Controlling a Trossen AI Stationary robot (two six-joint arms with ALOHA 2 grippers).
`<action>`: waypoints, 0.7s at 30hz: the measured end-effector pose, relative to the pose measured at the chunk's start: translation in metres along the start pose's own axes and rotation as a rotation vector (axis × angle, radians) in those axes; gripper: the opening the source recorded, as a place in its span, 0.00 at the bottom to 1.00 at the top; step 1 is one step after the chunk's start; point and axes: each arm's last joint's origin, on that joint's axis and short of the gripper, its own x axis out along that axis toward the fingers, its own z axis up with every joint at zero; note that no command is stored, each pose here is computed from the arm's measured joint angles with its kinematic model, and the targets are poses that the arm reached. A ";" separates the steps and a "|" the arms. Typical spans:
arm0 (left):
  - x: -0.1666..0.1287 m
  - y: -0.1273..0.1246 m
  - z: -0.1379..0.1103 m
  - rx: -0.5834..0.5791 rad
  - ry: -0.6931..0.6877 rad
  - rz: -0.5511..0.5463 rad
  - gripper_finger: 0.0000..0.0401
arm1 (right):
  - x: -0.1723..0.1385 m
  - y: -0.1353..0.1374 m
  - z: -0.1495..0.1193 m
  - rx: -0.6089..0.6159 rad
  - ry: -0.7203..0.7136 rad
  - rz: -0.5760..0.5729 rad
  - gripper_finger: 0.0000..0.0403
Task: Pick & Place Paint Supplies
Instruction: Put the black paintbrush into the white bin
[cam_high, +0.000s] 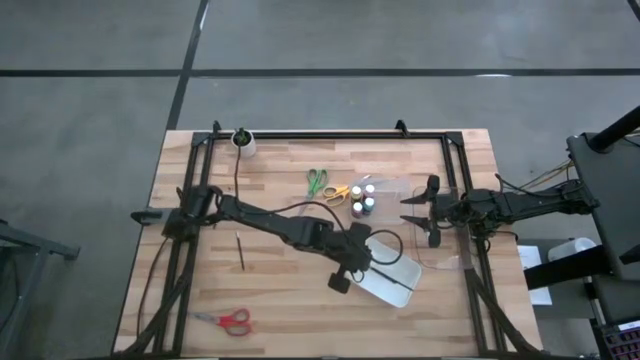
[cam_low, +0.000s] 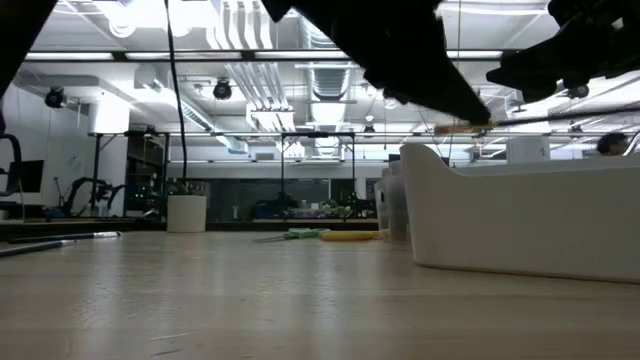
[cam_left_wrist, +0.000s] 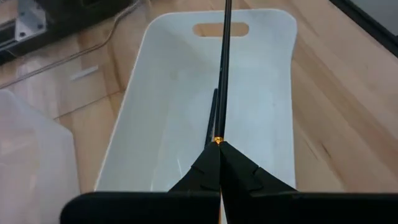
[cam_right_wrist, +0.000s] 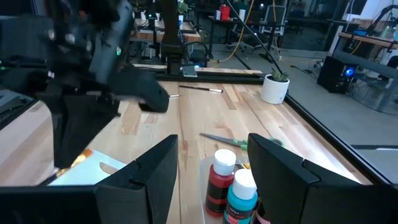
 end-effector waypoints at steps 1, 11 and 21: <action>0.003 0.000 -0.003 -0.002 0.010 -0.002 0.00 | 0.000 0.000 0.000 0.000 0.000 0.000 0.48; 0.024 0.007 -0.024 -0.083 0.044 -0.013 0.00 | 0.000 0.000 0.000 0.000 0.002 0.001 0.48; 0.032 0.011 -0.031 -0.120 0.049 -0.033 0.00 | 0.000 0.000 0.000 -0.001 0.000 0.001 0.48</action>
